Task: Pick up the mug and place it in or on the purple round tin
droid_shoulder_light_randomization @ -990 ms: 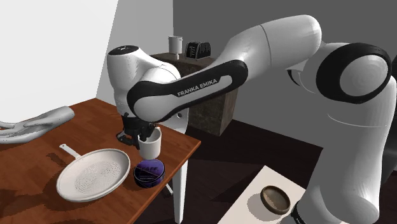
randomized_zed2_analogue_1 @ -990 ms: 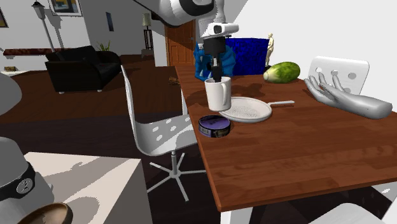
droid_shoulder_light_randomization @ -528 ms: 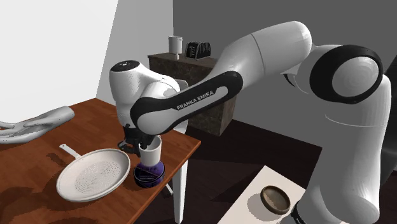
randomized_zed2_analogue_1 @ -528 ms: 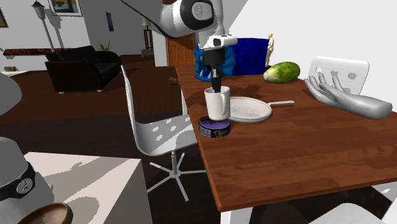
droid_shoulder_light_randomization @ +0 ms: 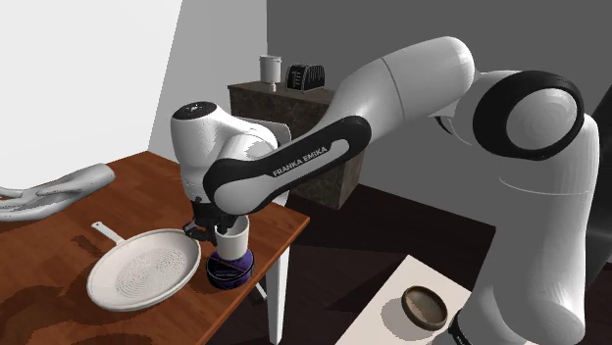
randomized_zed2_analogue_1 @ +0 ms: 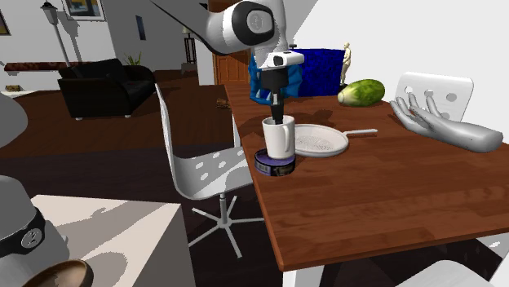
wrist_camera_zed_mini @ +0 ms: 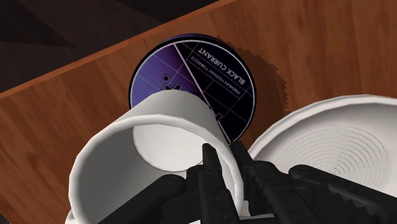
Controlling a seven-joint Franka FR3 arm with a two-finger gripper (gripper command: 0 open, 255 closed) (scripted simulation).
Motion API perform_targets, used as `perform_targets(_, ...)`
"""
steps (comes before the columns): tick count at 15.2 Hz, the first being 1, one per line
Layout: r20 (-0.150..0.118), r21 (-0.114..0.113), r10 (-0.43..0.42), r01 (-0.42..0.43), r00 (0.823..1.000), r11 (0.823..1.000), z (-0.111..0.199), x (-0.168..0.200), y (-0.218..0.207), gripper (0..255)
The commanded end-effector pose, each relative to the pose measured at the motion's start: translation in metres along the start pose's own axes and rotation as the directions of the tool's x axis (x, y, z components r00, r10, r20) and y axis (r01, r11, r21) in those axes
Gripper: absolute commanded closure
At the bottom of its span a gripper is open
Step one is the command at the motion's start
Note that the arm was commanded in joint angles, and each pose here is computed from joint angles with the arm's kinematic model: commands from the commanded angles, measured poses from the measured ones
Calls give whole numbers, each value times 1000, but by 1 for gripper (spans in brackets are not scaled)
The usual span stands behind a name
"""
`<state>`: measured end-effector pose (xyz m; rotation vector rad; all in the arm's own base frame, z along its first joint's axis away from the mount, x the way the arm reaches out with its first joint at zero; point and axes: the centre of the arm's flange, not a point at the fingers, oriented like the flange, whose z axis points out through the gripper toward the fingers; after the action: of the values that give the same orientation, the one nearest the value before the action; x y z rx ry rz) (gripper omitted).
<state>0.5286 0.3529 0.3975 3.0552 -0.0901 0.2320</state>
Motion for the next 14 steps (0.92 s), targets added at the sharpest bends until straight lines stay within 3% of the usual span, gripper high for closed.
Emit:
perform_targets(1,0,0,0,0,1000,1000,0,0,0,255)
perform_targets(2,0,0,0,0,1000,1000,0,0,0,0)
perform_targets(7,0,0,0,0,1000,1000,0,0,0,0)
perform_targets(11,0,0,0,0,1000,1000,-50,0,0,0)
perform_targets(14,0,0,0,0,1000,1000,-50,0,0,0)
